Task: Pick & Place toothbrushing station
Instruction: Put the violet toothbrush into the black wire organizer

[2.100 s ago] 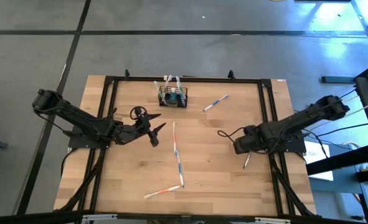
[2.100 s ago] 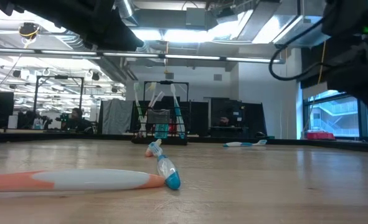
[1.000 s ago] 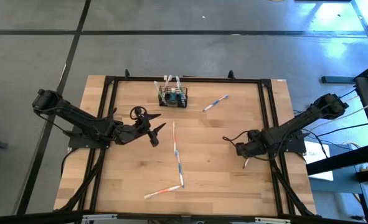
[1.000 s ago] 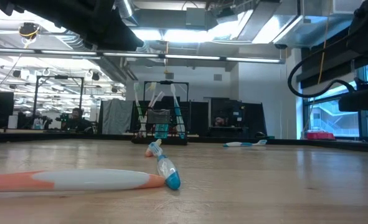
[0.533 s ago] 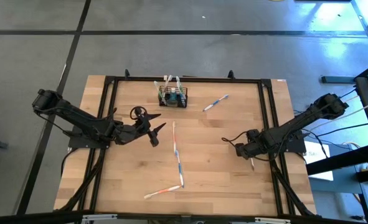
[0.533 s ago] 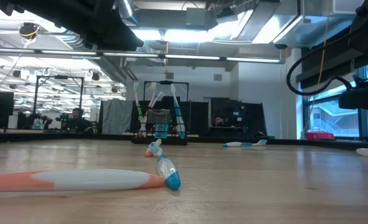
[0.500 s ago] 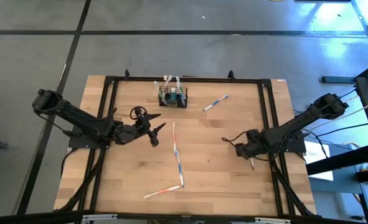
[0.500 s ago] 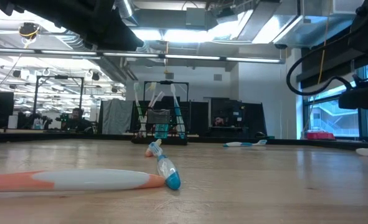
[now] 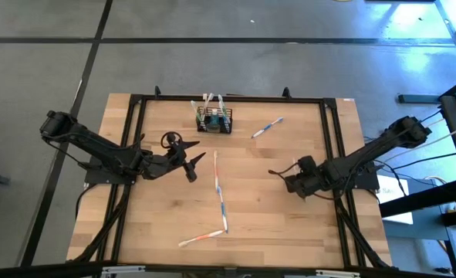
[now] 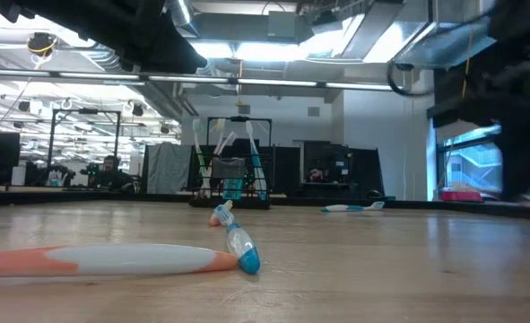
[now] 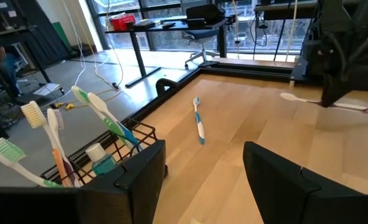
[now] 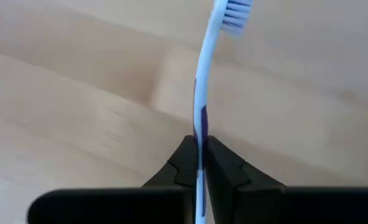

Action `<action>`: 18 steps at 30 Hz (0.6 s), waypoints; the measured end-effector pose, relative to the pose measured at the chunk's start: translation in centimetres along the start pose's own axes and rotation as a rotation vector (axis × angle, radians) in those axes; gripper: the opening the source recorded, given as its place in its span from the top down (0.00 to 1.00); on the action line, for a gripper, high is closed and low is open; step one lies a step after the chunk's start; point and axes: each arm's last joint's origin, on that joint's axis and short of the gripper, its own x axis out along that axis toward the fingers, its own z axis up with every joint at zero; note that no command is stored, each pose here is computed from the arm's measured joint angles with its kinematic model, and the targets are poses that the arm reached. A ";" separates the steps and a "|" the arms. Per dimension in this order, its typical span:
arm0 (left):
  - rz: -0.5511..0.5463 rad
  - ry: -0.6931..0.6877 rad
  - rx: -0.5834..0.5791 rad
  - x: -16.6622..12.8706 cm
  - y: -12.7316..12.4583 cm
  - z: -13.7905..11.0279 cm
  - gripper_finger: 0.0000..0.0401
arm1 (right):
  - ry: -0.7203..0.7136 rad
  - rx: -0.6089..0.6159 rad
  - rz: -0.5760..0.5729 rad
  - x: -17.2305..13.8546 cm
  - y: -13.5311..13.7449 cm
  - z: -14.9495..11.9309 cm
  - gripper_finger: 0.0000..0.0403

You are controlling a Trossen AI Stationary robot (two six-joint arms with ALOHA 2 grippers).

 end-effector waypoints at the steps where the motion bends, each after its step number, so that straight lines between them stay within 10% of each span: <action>1: 0.000 0.001 -0.002 0.0 0.0 0.0 0.47 | -0.025 -0.008 0.020 -0.3 0.4 0.1 0.95; 18: 0.000 0.005 -0.027 0.0 0.0 -0.1 0.47 | -0.384 -0.176 0.276 -1.1 4.4 3.9 0.95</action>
